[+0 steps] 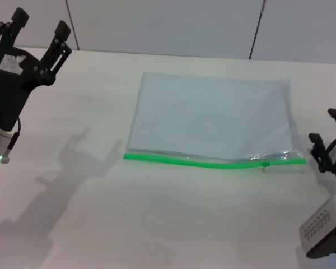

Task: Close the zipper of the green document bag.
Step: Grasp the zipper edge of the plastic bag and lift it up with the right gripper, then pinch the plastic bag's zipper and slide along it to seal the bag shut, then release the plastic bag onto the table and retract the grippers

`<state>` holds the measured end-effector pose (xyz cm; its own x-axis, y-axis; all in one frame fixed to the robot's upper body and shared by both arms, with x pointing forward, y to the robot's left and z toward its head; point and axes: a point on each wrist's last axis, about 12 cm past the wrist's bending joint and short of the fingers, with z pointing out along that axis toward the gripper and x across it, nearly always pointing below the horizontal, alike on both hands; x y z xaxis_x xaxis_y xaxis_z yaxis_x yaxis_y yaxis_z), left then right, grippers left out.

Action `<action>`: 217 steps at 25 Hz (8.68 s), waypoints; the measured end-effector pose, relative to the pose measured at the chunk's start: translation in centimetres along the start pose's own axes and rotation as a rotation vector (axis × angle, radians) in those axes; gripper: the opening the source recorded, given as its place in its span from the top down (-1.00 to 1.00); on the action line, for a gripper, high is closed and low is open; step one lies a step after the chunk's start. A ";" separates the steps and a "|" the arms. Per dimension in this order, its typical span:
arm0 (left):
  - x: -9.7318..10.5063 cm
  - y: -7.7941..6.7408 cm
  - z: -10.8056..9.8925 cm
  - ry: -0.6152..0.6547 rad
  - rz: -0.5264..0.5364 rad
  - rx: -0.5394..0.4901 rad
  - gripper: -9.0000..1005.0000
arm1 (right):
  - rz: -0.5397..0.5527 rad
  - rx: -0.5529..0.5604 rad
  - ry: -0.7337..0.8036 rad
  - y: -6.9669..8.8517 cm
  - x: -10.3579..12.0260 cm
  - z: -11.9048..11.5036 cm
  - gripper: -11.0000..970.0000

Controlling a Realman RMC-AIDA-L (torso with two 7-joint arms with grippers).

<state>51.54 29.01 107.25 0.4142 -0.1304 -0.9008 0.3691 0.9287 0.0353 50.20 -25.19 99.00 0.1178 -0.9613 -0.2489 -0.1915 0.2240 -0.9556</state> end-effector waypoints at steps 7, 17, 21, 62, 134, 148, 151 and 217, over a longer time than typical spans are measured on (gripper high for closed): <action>0.0 0.0 0.0 -0.001 0.001 -0.002 -0.64 | 0.000 -0.079 -0.031 0.9 -1.1 0.2 -0.46; 0.0 0.0 0.0 0.002 0.002 -0.004 -0.64 | -0.035 -0.105 -0.107 1.2 -3.4 0.4 -0.41; 0.0 0.0 0.0 0.004 0.002 -0.004 -0.63 | -0.036 -0.106 -0.125 1.1 -3.8 0.6 -0.39; 3.7 -3.6 2.8 0.302 0.169 0.444 -0.62 | 0.075 -0.113 -0.385 -0.8 -11.3 2.8 0.88; 5.0 -6.6 1.7 0.122 0.884 0.781 0.55 | -0.009 -0.149 -0.527 -0.6 -13.9 2.4 0.88; 5.0 -6.7 1.5 0.121 0.892 0.784 0.79 | -0.012 -0.148 -0.525 -0.5 -13.8 2.4 0.88; 5.0 -6.7 1.5 0.121 0.892 0.784 0.82 | -0.012 -0.148 -0.526 -0.5 -13.8 2.4 0.88; 3.0 -3.9 0.6 0.124 0.681 0.433 0.39 | 0.396 0.329 -0.078 -4.7 -3.1 1.5 0.31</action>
<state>51.83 24.80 104.64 0.5781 0.4773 -0.6618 0.3688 0.5707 0.7337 52.21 -23.00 104.02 0.1727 -0.7807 -0.6006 0.0790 0.6187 -0.7816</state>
